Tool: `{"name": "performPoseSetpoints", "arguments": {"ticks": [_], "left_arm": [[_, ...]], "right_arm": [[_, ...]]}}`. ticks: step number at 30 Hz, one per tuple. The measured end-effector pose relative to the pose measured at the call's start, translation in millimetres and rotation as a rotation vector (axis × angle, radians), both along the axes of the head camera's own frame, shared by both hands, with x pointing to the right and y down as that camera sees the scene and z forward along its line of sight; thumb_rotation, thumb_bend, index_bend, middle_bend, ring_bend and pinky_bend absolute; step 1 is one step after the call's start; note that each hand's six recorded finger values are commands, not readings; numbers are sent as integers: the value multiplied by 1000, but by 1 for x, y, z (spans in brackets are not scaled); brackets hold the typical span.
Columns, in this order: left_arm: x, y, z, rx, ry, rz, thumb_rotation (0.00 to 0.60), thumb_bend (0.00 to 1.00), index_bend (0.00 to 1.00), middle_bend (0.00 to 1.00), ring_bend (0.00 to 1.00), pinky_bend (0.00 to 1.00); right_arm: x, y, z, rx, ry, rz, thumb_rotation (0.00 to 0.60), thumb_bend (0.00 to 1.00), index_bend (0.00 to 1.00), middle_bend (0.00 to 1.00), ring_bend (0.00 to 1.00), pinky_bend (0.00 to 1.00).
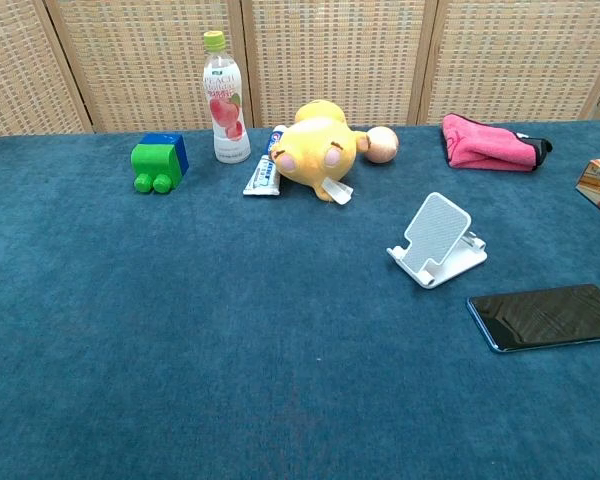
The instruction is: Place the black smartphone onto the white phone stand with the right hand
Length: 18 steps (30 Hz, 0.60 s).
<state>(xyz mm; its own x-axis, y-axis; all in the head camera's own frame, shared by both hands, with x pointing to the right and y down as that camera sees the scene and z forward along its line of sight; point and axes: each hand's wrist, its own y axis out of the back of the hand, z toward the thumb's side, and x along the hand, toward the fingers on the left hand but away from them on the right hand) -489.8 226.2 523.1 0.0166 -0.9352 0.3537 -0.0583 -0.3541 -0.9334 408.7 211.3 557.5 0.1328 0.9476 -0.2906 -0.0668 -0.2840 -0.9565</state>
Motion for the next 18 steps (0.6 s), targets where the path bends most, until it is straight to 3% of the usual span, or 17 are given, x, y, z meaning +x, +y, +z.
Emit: {"name": "performPoseSetpoints", "arguments": {"ticks": [5,9,18], "left_arm": [[0,1,1,-17,9,4,600,0,0,0,0,0],[1,1,2,-25,12,9,600,0,0,0,0,0],[0,-4,6,-33,4,-2,600,0,0,0,0,0]], "right_arm": [[0,0,1,-1,-13,8,600,0,0,0,0,0],[-2,1,9,-48,-44,-2,600,0,0,0,0,0],[-18,-7,57,-319,-91,-119,600,0,144,89,0,23]]}}
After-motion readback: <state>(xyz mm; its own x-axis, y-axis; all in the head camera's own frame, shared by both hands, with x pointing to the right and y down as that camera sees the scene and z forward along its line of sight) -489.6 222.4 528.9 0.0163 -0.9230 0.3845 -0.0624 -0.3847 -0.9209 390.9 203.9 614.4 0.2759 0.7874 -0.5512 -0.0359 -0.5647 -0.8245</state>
